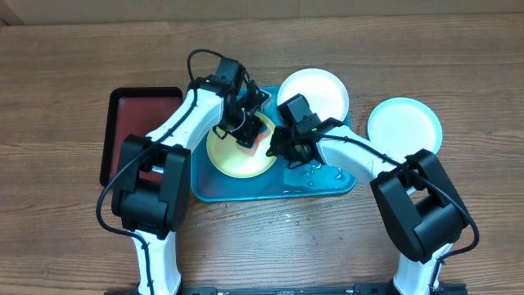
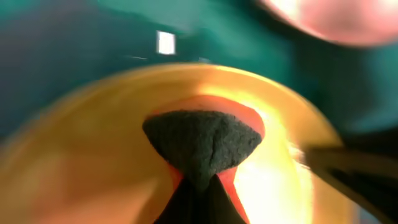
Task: Clean dirty plates on tray and stack at the side
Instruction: 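Scrub the yellow plate with the left sponge while right holds rim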
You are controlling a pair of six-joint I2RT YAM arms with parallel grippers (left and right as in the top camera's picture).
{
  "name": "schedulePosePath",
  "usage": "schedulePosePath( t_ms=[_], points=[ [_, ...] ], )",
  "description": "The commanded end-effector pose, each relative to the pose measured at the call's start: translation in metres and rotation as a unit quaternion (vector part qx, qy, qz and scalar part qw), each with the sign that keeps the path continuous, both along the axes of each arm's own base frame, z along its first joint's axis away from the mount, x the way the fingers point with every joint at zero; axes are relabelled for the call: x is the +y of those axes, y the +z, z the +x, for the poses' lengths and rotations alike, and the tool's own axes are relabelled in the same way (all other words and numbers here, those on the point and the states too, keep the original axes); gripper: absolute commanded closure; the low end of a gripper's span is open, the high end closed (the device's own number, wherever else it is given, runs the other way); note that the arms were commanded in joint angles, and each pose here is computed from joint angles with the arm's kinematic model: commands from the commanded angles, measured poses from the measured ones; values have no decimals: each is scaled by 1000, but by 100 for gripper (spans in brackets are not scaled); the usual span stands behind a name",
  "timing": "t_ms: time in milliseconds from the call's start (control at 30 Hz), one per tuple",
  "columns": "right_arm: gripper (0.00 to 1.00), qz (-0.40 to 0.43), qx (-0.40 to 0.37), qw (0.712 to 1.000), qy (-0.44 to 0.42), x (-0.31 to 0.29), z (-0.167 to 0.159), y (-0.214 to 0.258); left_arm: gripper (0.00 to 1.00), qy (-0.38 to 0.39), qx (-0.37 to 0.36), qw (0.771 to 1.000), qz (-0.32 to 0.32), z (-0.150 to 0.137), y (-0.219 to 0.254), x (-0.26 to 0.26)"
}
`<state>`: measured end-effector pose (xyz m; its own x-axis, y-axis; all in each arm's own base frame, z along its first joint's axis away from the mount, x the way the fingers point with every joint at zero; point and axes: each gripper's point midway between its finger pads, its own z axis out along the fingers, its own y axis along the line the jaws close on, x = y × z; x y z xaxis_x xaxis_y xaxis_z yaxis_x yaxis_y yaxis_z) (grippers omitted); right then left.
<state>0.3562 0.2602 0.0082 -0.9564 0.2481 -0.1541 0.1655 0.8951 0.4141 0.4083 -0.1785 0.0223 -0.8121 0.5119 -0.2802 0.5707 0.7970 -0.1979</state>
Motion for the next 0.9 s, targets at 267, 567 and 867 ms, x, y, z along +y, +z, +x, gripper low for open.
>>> schedulePosePath(
  t_ms=[267,567,867],
  points=[
    [96,-2,-1,1000,-6,0,5,-2,96,277,-45,933,225,15,-5,95],
    [96,6,1,1000,-1,3,4,-1,96,144,147,972,111,-60,-12,42],
    [96,7,1,1000,0,4,3,-1,96,-1,170,981,-89,-71,12,-24]
  ],
)
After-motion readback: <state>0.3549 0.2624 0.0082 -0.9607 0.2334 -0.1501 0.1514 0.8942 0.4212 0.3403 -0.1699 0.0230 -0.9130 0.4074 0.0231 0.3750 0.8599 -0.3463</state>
